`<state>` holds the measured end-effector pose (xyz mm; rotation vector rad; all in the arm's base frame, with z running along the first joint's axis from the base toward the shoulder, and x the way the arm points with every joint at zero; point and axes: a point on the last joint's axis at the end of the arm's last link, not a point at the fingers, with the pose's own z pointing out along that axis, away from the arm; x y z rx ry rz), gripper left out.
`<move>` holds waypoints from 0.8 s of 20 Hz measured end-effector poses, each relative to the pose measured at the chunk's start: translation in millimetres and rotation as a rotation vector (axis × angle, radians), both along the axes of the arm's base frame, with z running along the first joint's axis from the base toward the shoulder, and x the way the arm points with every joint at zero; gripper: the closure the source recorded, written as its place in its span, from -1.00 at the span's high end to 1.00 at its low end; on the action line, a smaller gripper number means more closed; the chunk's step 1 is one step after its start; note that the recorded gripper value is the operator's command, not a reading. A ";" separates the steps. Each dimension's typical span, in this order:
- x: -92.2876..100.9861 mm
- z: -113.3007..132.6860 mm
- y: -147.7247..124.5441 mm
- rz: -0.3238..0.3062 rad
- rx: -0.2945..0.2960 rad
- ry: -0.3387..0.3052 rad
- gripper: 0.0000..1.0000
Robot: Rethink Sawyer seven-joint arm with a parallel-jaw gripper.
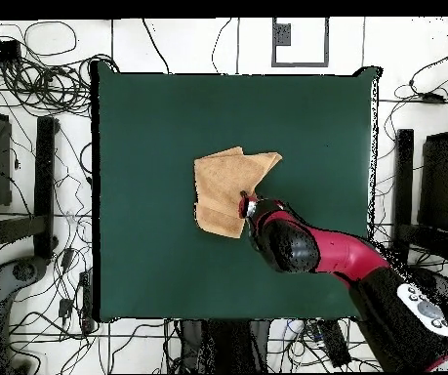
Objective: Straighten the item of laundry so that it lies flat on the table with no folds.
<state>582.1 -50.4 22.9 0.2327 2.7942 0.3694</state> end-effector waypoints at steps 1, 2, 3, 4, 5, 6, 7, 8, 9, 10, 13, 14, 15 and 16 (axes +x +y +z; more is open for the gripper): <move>-0.2 -0.9 0.7 -0.001 0.002 -0.001 1.00; -0.6 -1.3 1.4 -0.001 0.003 -0.003 1.00; -0.9 -1.8 2.0 -0.002 0.005 -0.005 1.00; -1.0 -1.8 2.5 -0.002 0.005 -0.007 1.00; -1.0 -1.8 2.7 -0.002 0.006 -0.008 1.00; -1.0 -1.7 2.9 -0.002 0.006 -0.009 1.00; -0.9 -1.5 3.1 -0.002 0.007 -0.010 1.00; -1.1 -1.5 3.4 -0.002 0.007 -0.010 1.00; -1.3 -1.3 3.7 -0.001 0.007 -0.010 1.00; -1.8 -0.1 4.5 0.001 0.007 -0.010 1.00; -2.5 1.5 5.3 0.003 0.007 -0.011 1.00; -3.8 2.6 5.9 0.005 0.006 -0.010 1.00; -4.6 2.8 6.4 0.006 0.006 -0.009 1.00; -6.1 2.8 7.8 0.008 0.008 -0.007 1.00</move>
